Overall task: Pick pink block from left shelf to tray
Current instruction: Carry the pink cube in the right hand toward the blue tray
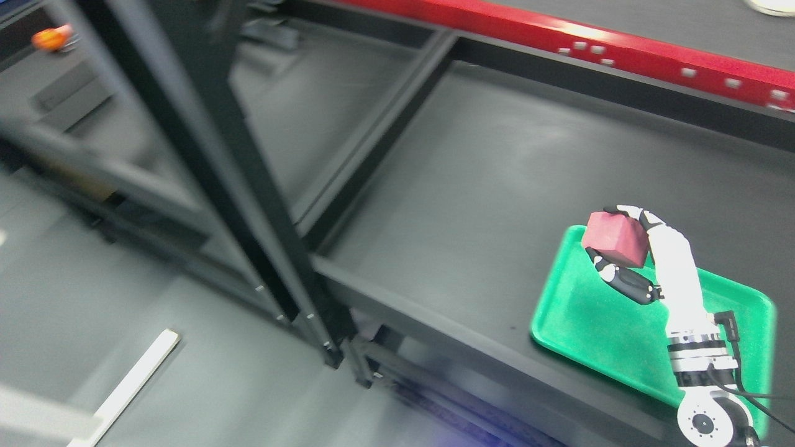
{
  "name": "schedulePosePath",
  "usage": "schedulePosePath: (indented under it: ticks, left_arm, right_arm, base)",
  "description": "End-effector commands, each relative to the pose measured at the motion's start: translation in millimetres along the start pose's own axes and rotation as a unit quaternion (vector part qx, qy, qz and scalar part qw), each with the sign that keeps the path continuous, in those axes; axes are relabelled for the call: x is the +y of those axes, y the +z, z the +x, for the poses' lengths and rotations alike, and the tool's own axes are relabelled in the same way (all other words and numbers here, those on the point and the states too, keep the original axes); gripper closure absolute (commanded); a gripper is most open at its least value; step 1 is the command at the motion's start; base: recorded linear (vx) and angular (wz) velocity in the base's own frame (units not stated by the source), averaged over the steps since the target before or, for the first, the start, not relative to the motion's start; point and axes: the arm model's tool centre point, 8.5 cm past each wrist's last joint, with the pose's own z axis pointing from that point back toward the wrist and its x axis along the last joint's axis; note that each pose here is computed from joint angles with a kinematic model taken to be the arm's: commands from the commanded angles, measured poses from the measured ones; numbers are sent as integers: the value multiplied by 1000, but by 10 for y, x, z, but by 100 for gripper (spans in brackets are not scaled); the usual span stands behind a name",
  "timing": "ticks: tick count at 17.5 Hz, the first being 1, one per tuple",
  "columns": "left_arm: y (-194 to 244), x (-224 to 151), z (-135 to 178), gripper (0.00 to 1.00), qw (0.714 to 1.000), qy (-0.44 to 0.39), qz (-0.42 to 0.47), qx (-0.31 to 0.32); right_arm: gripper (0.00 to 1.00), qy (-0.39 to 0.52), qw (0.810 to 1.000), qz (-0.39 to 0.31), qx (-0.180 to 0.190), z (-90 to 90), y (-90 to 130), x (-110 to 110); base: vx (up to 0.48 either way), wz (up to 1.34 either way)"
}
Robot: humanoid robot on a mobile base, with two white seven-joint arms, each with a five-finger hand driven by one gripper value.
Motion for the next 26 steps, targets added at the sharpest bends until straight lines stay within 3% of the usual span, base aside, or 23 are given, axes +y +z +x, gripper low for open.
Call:
schedulePosePath:
  ticks: [1, 26]
  left_arm:
    - [16, 116, -51, 0, 1000, -2, 9, 4]
    - [16, 116, -51, 0, 1000, -2, 9, 4]
  right_arm:
    - [97, -6, 1000, -4, 2, 21, 36, 2]
    - [97, -2, 1000, -6, 5, -5, 41, -35]
  base:
    - [-66, 657]
    - [-79, 675]
